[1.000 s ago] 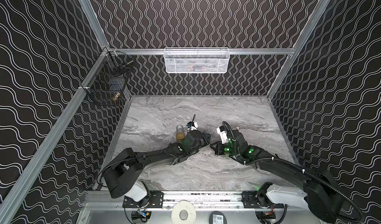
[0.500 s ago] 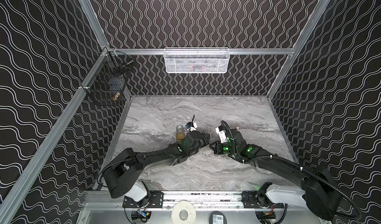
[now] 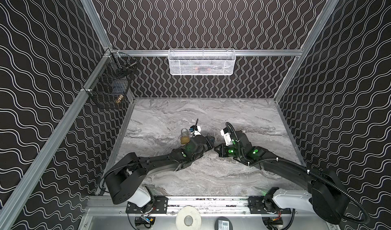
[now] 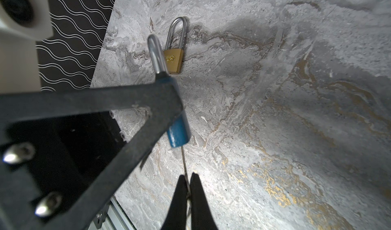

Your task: Unlock with the key

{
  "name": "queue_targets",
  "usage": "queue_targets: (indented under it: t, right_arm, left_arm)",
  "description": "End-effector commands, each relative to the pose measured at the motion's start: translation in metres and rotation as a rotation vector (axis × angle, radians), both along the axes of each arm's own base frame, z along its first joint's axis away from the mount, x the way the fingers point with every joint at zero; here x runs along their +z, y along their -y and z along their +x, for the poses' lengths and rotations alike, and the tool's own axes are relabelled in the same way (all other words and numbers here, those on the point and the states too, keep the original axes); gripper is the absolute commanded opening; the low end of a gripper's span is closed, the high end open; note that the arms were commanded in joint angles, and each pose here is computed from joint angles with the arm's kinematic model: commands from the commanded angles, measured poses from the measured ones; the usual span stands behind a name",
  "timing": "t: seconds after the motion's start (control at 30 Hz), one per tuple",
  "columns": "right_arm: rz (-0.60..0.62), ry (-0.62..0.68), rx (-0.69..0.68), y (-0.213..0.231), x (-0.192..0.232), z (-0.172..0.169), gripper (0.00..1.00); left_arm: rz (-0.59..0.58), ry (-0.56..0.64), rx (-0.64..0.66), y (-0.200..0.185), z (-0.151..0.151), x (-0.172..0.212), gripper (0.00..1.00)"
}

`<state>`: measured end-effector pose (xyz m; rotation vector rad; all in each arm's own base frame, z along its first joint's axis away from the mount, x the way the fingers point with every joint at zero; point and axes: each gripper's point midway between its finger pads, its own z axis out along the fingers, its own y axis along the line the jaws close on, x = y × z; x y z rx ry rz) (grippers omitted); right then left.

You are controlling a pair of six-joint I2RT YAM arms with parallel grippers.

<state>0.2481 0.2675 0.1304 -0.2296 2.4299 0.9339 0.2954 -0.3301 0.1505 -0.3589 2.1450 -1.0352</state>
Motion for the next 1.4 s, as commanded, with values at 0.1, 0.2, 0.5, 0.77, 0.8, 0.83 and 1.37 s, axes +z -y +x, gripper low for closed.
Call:
queue_targets:
  t: [0.1,0.2,0.5,0.77,0.8,0.83,1.37]
  right_arm:
    - [0.034,0.023,-0.044,-0.003,0.012,0.009,0.00]
    - [0.022,0.009,-0.104,0.004,0.010,0.014,0.00]
    - [-0.008,0.007,-0.171,0.012,0.011,0.022,0.00]
    - [0.062,0.076,-0.041,-0.005,0.025,0.014,0.00]
    - [0.055,0.083,-0.045,-0.003,0.025,0.014,0.00]
    - [0.046,0.088,-0.052,-0.001,0.025,0.014,0.00]
    - [-0.025,0.175,0.023,0.009,0.023,0.005,0.00]
  left_arm:
    - [-0.016,0.042,-0.020,0.008,-0.003,0.011,0.28]
    - [-0.003,0.050,-0.022,0.010,-0.005,0.010,0.28]
    - [-0.019,0.056,-0.001,0.011,-0.011,0.007,0.26]
    - [-0.064,0.045,-0.017,0.017,-0.013,0.006,0.25]
    - [-0.065,0.044,-0.022,0.018,-0.013,0.007,0.25]
    - [-0.058,0.046,-0.026,0.018,-0.014,0.007,0.25]
    - [-0.032,0.051,-0.023,-0.010,-0.016,0.017,0.24]
